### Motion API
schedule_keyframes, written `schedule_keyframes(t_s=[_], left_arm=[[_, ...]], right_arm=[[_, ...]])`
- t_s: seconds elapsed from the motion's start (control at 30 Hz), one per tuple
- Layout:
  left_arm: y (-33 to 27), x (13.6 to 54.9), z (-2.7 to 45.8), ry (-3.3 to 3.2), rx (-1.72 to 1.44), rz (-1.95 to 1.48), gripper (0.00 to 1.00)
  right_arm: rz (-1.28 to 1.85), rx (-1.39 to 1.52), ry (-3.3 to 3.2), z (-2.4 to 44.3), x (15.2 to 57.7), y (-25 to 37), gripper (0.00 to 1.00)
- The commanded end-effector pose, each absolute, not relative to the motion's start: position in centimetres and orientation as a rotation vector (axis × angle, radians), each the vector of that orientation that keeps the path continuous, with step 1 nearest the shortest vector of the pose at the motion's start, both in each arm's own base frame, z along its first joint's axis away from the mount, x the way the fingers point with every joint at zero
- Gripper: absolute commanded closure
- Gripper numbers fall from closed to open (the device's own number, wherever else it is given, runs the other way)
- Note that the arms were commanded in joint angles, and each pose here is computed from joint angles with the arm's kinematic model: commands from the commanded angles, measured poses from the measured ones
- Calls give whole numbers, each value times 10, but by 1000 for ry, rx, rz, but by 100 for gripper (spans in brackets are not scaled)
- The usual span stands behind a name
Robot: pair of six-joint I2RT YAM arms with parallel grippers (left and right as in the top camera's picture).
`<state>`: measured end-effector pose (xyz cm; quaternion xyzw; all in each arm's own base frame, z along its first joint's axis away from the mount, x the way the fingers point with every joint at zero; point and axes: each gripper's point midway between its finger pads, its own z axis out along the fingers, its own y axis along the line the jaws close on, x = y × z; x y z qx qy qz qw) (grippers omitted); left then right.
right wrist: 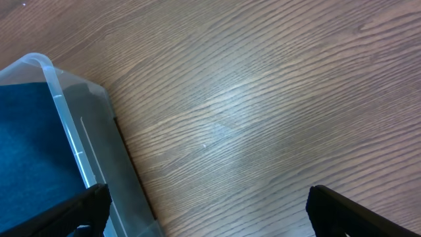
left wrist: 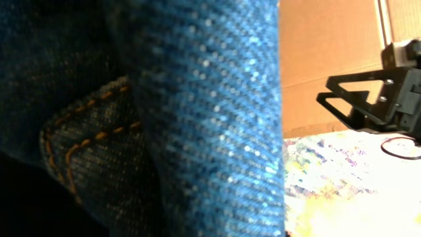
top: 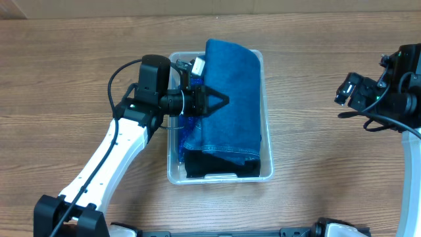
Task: Pack container
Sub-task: 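Lift the denim towel and lay it over the container contents, then press and smooth the denim towel flat with the left gripper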
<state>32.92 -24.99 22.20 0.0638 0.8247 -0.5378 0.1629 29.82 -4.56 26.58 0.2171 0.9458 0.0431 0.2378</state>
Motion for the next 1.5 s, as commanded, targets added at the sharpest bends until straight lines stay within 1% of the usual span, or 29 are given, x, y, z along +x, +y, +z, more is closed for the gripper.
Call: schedule_keyframes(t_s=[0.0,0.17,0.23,0.27,0.3,0.37,0.4,0.43,0.47,0.63,0.77,0.87,0.9,0.97,1.07,1.1,1.13,1.17,1.2,1.23,1.27,1.33,1.37,1.43,1.47], left_arm=[[-250,324,211,2398,86,-1564,96],[-232,319,152,2555,-259,-1448,96],[-227,317,140,2579,-297,-1404,96],[-227,317,139,2580,-297,-1404,93],[-227,318,140,2576,-295,-1405,83],[-221,323,138,2569,-314,-1358,46],[-216,327,137,2554,-312,-1311,31],[-210,334,140,2525,-290,-1253,6],[-209,337,145,2504,-253,-1239,0],[-207,346,187,2398,-151,-1211,0],[-201,343,235,2286,-101,-1186,0],[-170,342,266,2213,-206,-982,0],[-166,340,273,2187,-199,-964,0],[-169,336,280,2163,-104,-932,0],[-197,325,264,2182,209,-837,0],[-211,323,250,2195,338,-794,8],[-219,322,239,2216,393,-784,21],[-227,320,226,2246,439,-784,47],[-235,320,203,2314,459,-784,80],[-239,320,184,2372,467,-780,90],[-242,320,165,2429,471,-777,96],[-237,316,117,2597,449,-728,96],[-227,311,97,2690,389,-681,96],[-206,300,64,2854,288,-551,96],[-198,297,55,2899,255,-497,96]], right_arm=[[108,592,2583,268,298,-48,0],[108,592,2583,268,298,-48,0],[108,592,2583,268,298,-48,0],[108,592,2583,268,298,-48,0],[108,592,2583,268,298,-48,0],[108,592,2583,268,298,-48,0],[108,592,2583,268,298,-48,0],[108,592,2583,268,298,-48,0],[108,592,2583,268,298,-48,0],[108,592,2583,268,298,-48,0],[107,592,2582,268,298,-48,0],[108,592,2582,268,299,-48,0],[108,592,2581,268,299,-48,0],[108,591,2578,269,299,-48,0],[109,591,2579,268,299,-48,0],[109,591,2579,268,299,-48,0],[109,591,2579,268,299,-48,0],[109,591,2579,268,299,-48,0],[109,591,2579,268,299,-48,0],[108,591,2579,268,299,-48,0],[109,591,2579,268,299,-48,0],[108,591,2579,268,299,-48,0],[108,591,2579,268,299,-48,0],[109,591,2579,268,299,-48,0],[109,591,2579,268,299,-48,0]])
